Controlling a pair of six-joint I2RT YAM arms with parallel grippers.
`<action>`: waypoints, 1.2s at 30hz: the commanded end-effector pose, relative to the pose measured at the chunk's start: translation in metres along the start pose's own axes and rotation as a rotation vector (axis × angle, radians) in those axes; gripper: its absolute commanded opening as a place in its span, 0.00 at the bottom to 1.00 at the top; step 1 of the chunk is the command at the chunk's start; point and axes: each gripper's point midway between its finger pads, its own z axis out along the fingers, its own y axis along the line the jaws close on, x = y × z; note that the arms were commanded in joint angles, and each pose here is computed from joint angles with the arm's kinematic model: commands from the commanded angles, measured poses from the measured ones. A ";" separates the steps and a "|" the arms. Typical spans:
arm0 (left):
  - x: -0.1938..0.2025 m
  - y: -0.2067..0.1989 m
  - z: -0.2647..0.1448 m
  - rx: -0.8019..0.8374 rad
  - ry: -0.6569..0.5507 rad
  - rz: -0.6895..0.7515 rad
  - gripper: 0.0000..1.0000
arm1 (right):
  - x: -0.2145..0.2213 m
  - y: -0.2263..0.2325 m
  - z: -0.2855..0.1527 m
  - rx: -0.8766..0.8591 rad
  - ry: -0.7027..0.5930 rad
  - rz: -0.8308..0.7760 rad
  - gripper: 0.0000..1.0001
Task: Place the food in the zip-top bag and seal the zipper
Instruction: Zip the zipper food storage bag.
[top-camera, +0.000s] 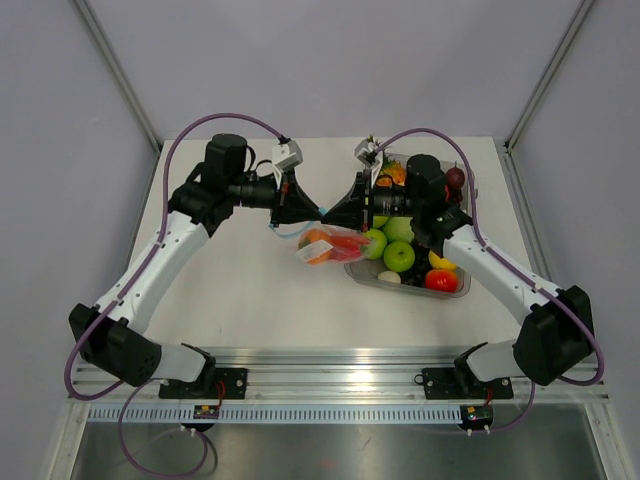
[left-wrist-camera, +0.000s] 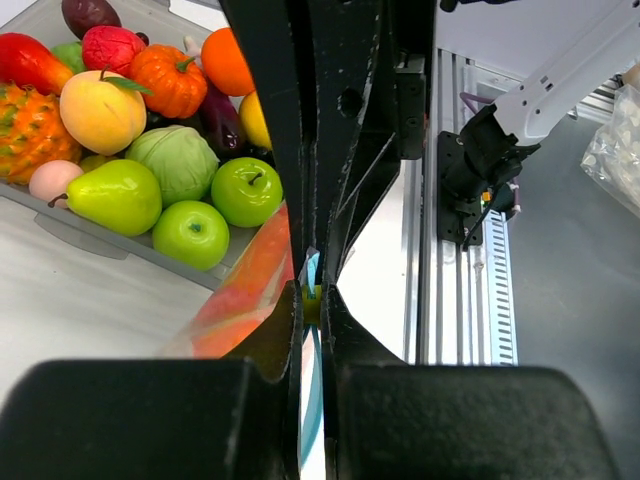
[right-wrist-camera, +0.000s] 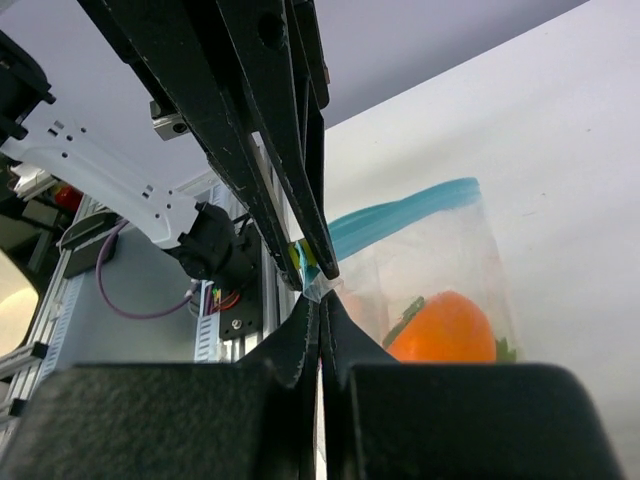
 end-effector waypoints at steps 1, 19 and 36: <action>0.013 0.011 -0.005 -0.028 0.016 -0.043 0.00 | -0.057 0.011 -0.013 0.054 -0.199 -0.148 0.00; 0.035 0.024 -0.011 -0.038 0.013 -0.111 0.00 | -0.099 0.024 -0.037 0.070 -0.368 -0.197 0.00; 0.086 0.042 -0.023 -0.141 0.058 -0.249 0.00 | -0.175 -0.012 -0.090 0.339 -0.482 -0.326 0.00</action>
